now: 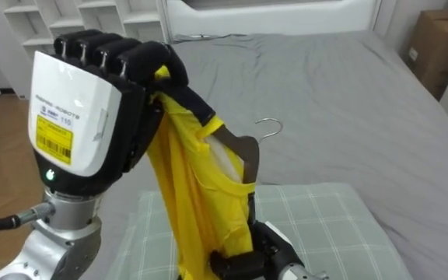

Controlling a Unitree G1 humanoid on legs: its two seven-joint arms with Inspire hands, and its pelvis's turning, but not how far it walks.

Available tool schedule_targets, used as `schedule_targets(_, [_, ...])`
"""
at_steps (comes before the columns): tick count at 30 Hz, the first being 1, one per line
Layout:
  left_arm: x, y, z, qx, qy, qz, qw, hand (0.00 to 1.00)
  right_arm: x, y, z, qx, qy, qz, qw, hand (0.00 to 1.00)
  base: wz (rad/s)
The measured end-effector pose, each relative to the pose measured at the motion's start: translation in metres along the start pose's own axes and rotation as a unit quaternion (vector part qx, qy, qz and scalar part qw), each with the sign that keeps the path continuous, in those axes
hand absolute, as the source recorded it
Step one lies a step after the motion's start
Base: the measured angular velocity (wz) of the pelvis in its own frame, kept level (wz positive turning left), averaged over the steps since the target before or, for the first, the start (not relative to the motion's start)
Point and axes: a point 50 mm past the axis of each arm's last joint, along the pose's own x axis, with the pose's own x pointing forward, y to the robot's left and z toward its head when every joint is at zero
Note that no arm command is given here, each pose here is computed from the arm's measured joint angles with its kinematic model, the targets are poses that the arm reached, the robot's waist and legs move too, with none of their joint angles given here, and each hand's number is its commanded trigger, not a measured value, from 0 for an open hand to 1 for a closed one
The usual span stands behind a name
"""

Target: Hang clothes

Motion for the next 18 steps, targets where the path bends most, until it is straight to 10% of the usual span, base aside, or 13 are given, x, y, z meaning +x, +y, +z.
schedule_targets(18, [-0.039, -0.008, -0.006, -0.029, 0.031, -0.088, 0.995, 0.00, -0.017, -0.033, 0.008, -0.144, -0.006, -0.114, 0.983, 1.00, 0.00])
